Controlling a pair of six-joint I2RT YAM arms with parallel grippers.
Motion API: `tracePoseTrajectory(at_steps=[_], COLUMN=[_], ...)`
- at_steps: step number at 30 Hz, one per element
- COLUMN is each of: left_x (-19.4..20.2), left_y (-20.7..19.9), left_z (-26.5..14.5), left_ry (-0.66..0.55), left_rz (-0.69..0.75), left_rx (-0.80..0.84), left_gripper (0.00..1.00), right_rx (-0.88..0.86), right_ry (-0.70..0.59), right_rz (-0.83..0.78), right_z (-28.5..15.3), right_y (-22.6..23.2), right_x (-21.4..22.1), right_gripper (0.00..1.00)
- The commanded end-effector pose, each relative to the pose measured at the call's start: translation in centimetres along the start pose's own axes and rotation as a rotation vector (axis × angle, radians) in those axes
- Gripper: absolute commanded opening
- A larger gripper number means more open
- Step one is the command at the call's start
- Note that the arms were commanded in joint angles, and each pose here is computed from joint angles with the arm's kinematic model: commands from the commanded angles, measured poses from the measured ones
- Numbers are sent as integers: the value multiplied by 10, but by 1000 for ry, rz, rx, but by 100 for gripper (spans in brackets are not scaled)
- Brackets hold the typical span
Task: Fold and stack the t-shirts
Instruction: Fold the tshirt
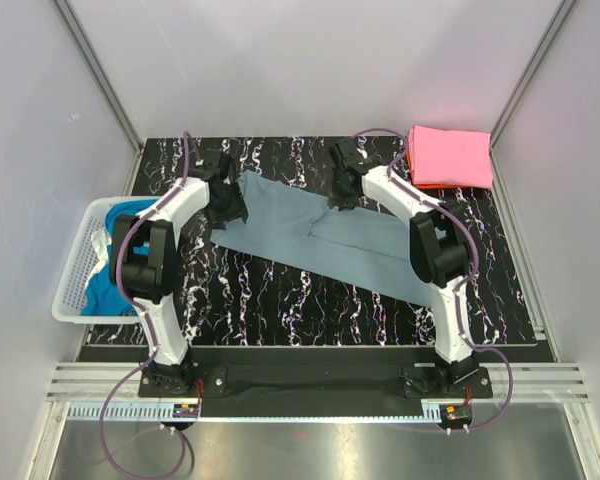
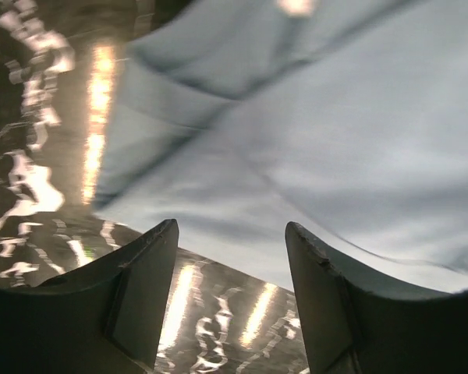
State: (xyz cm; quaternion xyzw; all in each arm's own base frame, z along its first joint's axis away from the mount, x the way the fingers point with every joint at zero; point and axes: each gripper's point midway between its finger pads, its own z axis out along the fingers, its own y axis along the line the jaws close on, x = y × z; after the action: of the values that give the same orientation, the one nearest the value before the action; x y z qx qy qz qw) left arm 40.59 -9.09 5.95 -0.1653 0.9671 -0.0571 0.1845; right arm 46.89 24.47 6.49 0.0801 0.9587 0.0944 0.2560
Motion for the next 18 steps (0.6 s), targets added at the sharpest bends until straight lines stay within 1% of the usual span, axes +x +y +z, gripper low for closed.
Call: tracePoseTrajectory(at_steps=[1, 2, 3, 4, 6, 7, 9, 10, 12, 13, 14, 15, 16, 17, 18], left_x=[-19, -12, -10, -4, 0, 4, 2, 4, -7, -2, -27, -29, -26, -59, -66], left_y=[-36, -35, -44, -46, -51, -50, -55, -53, -58, -55, -73, -72, -70, -89, -92], left_z=[-25, -16, -12, -1, 10, 22, 30, 41, 49, 70, 67, 72, 99, 92, 99], left_ry=[-108, -95, -87, -66, -47, -24, -15, 4, -8, 31, -7, 21, 63, -8, -3], left_rz=[37, 29, 31, 35, 29, 28, 28, 28, 32, 35, 62, 69, 75, 89, 89], left_rx=[99, 94, 133, 133, 142, 133, 137, 122, 115, 97, 138, 111, 79, 116, 123], left_gripper=[63, 63, 63, 63, 63, 63, 63, 63, 62, 62, 61, 61, 62, 62, 62], right_rx=[-63, -63, -56, -76, -103, -113, -136, -145, -155, -181, -190, -188, -200, -204, -213], right_ry=[-64, -65, -57, -76, -94, -103, -123, -130, -135, -152, -159, -152, -173, -176, -180], right_rz=[-8, -9, -12, -12, -15, -16, -19, -20, -20, -19, -21, -25, -22, -20, -16], right_z=[-59, -63, -66, -80, -99, -106, -123, -128, -136, -147, -151, -151, -162, -165, -173], right_y=[4, 2, -3, -1, -1, -1, 0, 0, -1, 1, 2, -2, -3, -4, -7], right_x=[-15, -13, -6, -10, -10, -11, -13, -13, -10, -13, -12, -7, -8, -7, -2], right_gripper=[35, 35, 35, 35, 35, 35, 36, 36, 36, 36, 36, 36, 36, 36, 36])
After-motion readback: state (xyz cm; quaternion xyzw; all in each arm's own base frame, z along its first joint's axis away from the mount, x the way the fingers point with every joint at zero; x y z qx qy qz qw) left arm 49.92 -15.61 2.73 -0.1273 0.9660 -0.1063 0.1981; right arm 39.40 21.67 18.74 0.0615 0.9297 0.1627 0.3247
